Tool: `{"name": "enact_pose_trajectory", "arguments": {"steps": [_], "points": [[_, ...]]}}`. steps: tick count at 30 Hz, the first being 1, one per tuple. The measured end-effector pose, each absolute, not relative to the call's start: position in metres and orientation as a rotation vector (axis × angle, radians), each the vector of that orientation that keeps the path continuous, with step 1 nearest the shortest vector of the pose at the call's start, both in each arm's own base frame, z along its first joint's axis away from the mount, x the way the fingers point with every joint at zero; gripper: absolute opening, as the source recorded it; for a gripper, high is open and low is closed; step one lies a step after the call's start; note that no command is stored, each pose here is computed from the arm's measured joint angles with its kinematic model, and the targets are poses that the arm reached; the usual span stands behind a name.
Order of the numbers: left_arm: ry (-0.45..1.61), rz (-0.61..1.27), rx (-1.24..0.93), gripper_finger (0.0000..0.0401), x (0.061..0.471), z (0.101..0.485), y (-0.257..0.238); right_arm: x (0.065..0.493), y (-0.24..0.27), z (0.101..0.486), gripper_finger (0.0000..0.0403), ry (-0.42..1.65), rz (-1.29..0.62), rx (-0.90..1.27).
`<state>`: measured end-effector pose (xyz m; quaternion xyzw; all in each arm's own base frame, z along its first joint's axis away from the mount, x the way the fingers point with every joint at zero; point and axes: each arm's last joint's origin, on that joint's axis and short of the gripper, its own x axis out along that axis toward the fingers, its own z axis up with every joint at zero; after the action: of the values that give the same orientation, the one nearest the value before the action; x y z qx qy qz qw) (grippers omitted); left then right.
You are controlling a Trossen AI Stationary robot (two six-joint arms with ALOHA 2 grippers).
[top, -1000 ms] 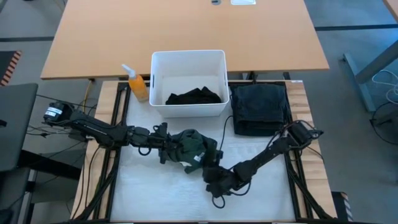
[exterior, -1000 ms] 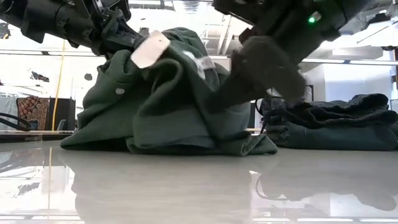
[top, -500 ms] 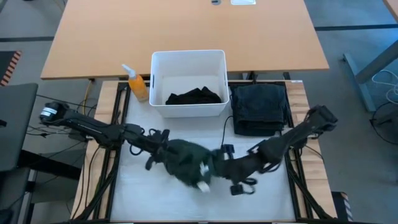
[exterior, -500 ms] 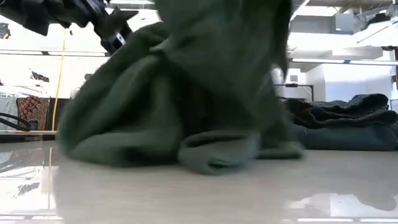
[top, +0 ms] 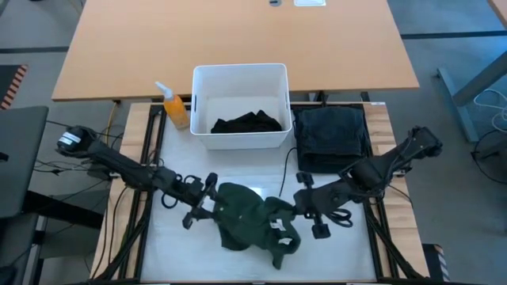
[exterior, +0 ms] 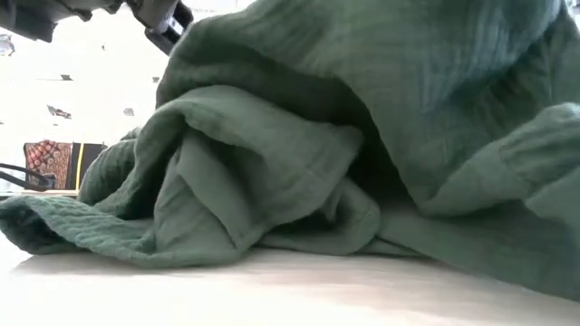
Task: Fold laundry
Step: Fold the green polo
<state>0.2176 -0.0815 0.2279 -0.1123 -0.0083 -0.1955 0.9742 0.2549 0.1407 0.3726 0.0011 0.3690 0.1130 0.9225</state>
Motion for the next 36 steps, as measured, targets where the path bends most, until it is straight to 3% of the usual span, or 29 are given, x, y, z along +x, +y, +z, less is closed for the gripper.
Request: {"name": "enact_pose_trajectory", "arguments": {"steps": [7, 14, 20, 25, 36], "points": [[-0.129, -0.321, -0.27, 0.0201, 0.253, 0.232, -0.094, 0.29, 0.136, 0.346, 0.0025, 0.784, 0.096, -0.066], [0.068, -0.136, -0.325, 0.0201, 0.297, 0.245, -0.104, 0.332, 0.122, 0.302, 0.0027, 0.899, -0.007, -0.074], [0.204, 0.011, -0.355, 0.0201, 0.308, 0.26, -0.105, 0.349, 0.115, 0.279, 0.0027, 0.951, -0.057, -0.056], [0.213, 0.052, -0.385, 0.0201, 0.308, 0.262, -0.104, 0.355, 0.109, 0.28, 0.0026, 0.924, -0.073, -0.037], [0.333, 0.104, -0.205, 0.0201, 0.313, 0.238, -0.106, 0.355, 0.106, 0.299, 0.0026, 0.801, -0.048, -0.021]]}}
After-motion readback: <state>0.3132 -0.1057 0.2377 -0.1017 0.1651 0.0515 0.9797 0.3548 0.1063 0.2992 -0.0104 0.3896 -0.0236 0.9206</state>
